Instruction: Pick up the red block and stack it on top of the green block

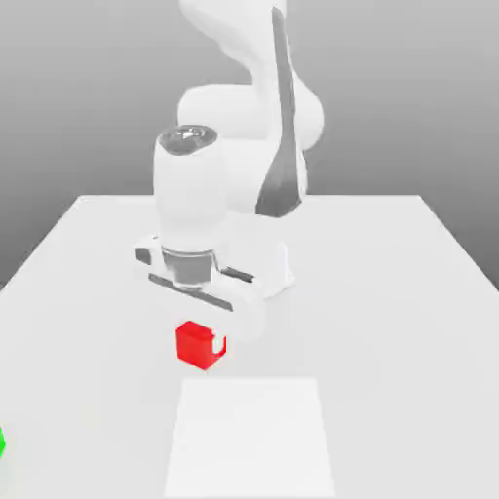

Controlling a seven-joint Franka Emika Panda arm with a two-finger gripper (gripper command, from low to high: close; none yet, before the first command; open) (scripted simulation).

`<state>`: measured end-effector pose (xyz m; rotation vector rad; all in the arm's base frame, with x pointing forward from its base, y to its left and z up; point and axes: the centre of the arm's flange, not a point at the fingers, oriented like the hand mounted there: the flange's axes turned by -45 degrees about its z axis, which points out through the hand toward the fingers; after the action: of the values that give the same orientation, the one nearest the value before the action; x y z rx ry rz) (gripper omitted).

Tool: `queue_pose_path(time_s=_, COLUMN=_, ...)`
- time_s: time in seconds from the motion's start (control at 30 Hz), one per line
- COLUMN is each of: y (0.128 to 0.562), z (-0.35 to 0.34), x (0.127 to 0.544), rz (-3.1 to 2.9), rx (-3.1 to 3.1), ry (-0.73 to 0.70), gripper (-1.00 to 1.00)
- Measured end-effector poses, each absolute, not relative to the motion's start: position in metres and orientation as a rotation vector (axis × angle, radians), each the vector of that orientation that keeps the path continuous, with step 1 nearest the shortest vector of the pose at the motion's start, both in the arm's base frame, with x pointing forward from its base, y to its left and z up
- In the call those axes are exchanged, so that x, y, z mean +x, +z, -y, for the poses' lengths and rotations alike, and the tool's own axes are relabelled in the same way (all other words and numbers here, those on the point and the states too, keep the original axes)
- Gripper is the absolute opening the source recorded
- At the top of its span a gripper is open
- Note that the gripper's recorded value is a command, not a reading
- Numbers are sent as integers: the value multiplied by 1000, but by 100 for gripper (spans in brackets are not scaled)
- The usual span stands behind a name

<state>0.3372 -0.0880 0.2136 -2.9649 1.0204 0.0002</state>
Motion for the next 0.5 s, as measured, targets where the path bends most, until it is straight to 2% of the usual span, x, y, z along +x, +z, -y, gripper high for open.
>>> queue_pose_path(time_s=0.3, y=232, z=192, x=407, rz=-1576, rx=-2697, ry=3, gripper=-100)
queue_pose_path(time_s=0.5, y=242, z=275, x=435, rz=-1916, rx=-2474, ry=2, gripper=-100)
